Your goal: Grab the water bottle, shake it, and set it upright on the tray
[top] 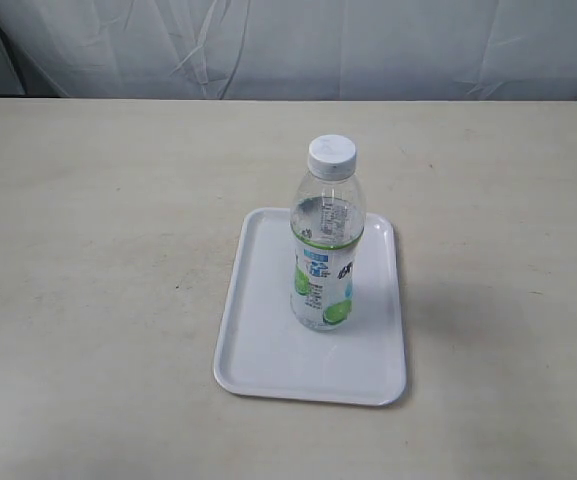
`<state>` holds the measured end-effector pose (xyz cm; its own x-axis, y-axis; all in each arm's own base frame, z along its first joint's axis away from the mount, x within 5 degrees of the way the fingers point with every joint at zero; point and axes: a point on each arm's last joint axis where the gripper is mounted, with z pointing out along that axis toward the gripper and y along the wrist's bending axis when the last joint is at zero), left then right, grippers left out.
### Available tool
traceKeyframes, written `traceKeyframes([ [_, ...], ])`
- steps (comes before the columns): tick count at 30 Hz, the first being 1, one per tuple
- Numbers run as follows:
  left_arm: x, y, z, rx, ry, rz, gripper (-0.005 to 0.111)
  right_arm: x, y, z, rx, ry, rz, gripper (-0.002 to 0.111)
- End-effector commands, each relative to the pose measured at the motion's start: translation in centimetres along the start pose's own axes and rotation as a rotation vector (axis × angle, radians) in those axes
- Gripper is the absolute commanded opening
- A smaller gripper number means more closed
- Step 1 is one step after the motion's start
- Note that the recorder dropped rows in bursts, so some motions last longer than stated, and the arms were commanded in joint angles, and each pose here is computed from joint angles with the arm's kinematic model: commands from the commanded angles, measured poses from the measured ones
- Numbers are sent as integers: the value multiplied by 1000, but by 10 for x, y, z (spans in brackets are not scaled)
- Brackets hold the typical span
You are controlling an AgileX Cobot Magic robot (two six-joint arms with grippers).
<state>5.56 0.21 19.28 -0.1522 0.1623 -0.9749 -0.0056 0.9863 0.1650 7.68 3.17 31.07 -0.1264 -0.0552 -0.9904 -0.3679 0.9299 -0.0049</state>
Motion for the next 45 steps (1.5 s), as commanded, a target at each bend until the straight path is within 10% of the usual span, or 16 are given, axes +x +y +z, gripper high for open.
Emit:
traceKeyframes([
  [1, 1, 0, 0, 1, -5, -7, 0, 23, -9, -7, 143, 70, 98, 5],
  [6, 1, 0, 0, 1, -5, -7, 0, 66, -20, -22, 348, 67, 187, 5],
  [21, 1, 0, 0, 1, -5, -7, 0, 121, -21, -13, 358, 108, 169, 5],
  [45, 1, 0, 0, 1, -5, -7, 0, 132, -21, -10, 350, 133, 137, 5],
])
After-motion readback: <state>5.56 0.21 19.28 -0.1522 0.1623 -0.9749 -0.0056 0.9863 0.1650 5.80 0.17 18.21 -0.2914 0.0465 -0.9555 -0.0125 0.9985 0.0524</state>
